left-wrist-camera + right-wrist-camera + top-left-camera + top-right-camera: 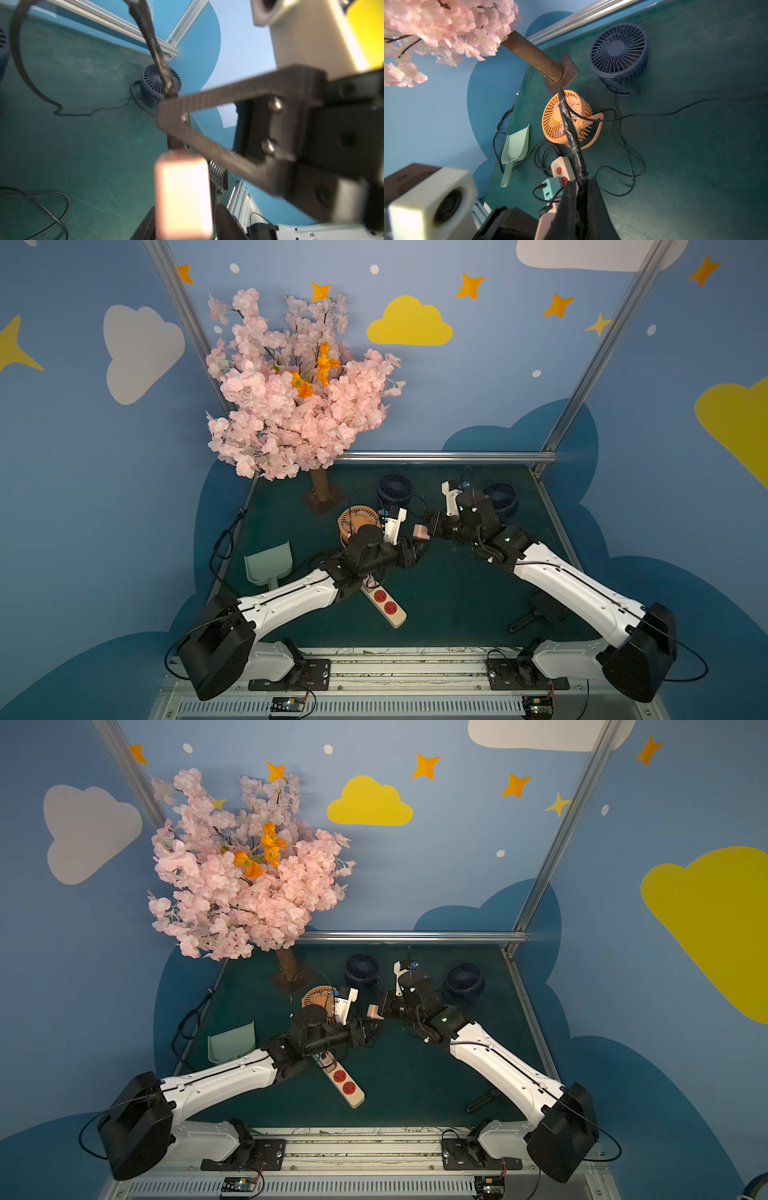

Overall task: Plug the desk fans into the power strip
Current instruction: Pick up the plug from the center of the board.

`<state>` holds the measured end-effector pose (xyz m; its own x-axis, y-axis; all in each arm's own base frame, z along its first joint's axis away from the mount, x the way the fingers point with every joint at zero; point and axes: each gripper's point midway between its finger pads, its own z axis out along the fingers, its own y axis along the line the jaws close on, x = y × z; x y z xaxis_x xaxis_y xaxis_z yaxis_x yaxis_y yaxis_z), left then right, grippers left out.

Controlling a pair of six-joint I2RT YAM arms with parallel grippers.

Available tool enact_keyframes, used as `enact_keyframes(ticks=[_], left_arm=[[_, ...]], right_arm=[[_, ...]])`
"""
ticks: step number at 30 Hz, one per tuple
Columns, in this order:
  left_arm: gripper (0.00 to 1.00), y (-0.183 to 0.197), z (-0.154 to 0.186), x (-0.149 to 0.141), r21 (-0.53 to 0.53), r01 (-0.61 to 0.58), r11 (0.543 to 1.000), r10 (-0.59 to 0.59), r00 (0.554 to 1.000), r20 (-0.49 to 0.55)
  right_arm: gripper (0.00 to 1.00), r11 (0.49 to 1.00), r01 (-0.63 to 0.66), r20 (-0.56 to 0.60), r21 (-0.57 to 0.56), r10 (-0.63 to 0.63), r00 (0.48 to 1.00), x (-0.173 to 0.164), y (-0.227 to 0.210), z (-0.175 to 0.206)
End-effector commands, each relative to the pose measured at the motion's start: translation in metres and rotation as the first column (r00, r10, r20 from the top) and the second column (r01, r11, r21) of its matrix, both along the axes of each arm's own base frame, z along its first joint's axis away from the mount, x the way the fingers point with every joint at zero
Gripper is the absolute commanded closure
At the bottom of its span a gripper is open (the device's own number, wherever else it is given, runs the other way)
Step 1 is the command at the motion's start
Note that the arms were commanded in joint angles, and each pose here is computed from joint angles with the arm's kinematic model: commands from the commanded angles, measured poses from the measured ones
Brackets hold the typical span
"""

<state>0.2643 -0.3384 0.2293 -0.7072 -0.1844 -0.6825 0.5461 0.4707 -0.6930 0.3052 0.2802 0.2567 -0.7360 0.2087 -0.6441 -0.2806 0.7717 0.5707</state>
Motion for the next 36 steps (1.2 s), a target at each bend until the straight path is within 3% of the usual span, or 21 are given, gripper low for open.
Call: enact_keyframes(ticks=[1, 10, 21, 27, 36], left_arm=[[0.53, -0.005, 0.000, -0.012, -0.006, 0.075, 0.997, -0.075, 0.997, 0.003], [0.53, -0.010, 0.006, -0.007, -0.001, 0.075, 0.997, -0.075, 0.997, 0.028], [0.56, -0.003, 0.007, 0.011, 0.007, -0.030, 1.000, 0.030, 0.999, 0.031], [0.65, -0.003, 0.006, 0.011, 0.009, -0.030, 1.000, 0.030, 0.999, 0.032], [0.63, -0.004, 0.010, 0.012, 0.009, -0.024, 1.000, 0.024, 0.999, 0.046]], right_arm=[[1.00, 0.999, 0.016, 0.041, 0.035, -0.018, 0.999, 0.002, -0.003, 0.014], [1.00, 0.999, -0.010, 0.028, 0.048, 0.009, 1.000, 0.000, 0.003, 0.013], [1.00, 0.998, -0.039, 0.016, 0.047, 0.039, 0.999, -0.004, 0.009, 0.008], [1.00, 0.998, -0.043, 0.014, 0.038, 0.043, 0.999, -0.004, 0.009, 0.006], [1.00, 0.998, -0.053, -0.003, 0.031, 0.053, 0.999, -0.005, 0.011, -0.001]])
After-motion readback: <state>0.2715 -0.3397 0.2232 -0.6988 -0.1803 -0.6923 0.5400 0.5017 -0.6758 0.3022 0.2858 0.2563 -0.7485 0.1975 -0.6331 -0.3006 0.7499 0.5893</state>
